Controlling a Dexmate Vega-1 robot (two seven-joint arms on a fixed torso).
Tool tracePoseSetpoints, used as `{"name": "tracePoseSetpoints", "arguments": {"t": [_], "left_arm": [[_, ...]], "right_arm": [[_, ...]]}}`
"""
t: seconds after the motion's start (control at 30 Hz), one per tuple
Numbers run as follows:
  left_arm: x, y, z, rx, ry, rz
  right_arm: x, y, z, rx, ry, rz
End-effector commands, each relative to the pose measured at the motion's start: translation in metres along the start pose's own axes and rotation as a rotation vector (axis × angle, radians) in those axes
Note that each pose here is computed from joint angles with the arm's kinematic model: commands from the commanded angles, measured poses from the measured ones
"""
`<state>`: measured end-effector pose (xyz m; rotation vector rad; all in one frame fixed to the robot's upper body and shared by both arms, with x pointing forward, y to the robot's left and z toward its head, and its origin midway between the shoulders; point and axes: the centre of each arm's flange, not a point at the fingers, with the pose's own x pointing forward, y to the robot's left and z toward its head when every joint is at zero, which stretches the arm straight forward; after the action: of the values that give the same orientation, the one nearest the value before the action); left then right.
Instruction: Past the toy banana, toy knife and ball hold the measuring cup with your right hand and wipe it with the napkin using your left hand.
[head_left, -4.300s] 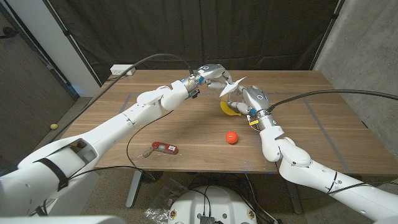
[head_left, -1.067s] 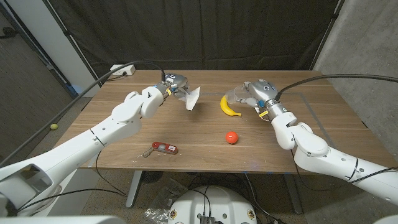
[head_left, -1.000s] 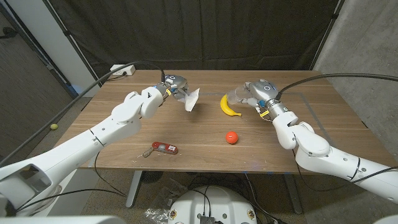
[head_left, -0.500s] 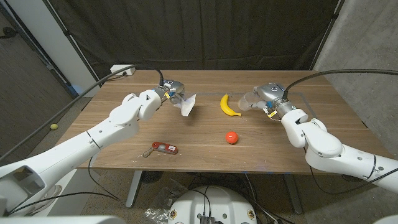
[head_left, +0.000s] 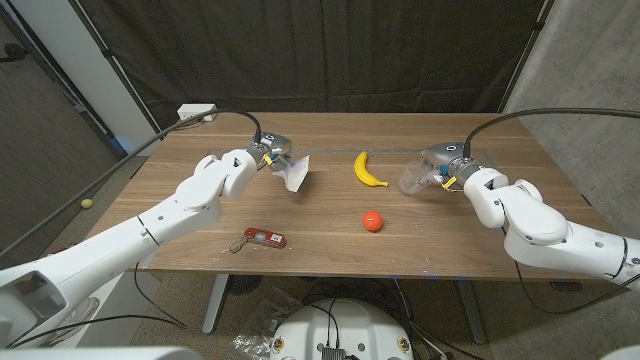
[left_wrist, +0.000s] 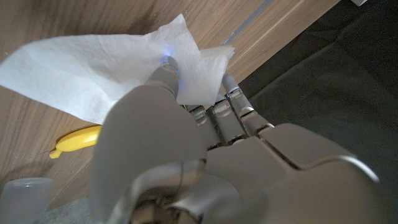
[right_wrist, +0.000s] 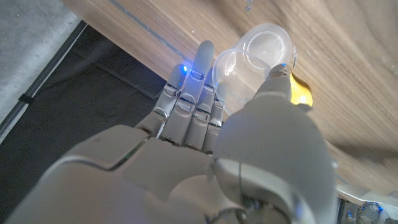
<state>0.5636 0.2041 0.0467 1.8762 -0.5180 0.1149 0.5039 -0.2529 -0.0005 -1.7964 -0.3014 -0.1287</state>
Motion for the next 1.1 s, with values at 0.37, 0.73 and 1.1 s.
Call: {"name": "tracePoseSetpoints", "arguments": {"t": [0.37,0.73,1.1], "left_arm": [[-0.006,0.003,-0.008,-0.003,0.015,0.019],[-0.005,0.005,-0.01,-0.017,0.007,0.023],[-0.002,0.007,-0.011,-0.019,0.007,0.03]], "right_arm": [[0.019,-0.012,0.016,-0.064,-0.007,0.293],[0.021,-0.016,0.019,-0.071,0.017,0.315],[0.019,-0.023,0.019,-0.069,0.056,0.365]]}}
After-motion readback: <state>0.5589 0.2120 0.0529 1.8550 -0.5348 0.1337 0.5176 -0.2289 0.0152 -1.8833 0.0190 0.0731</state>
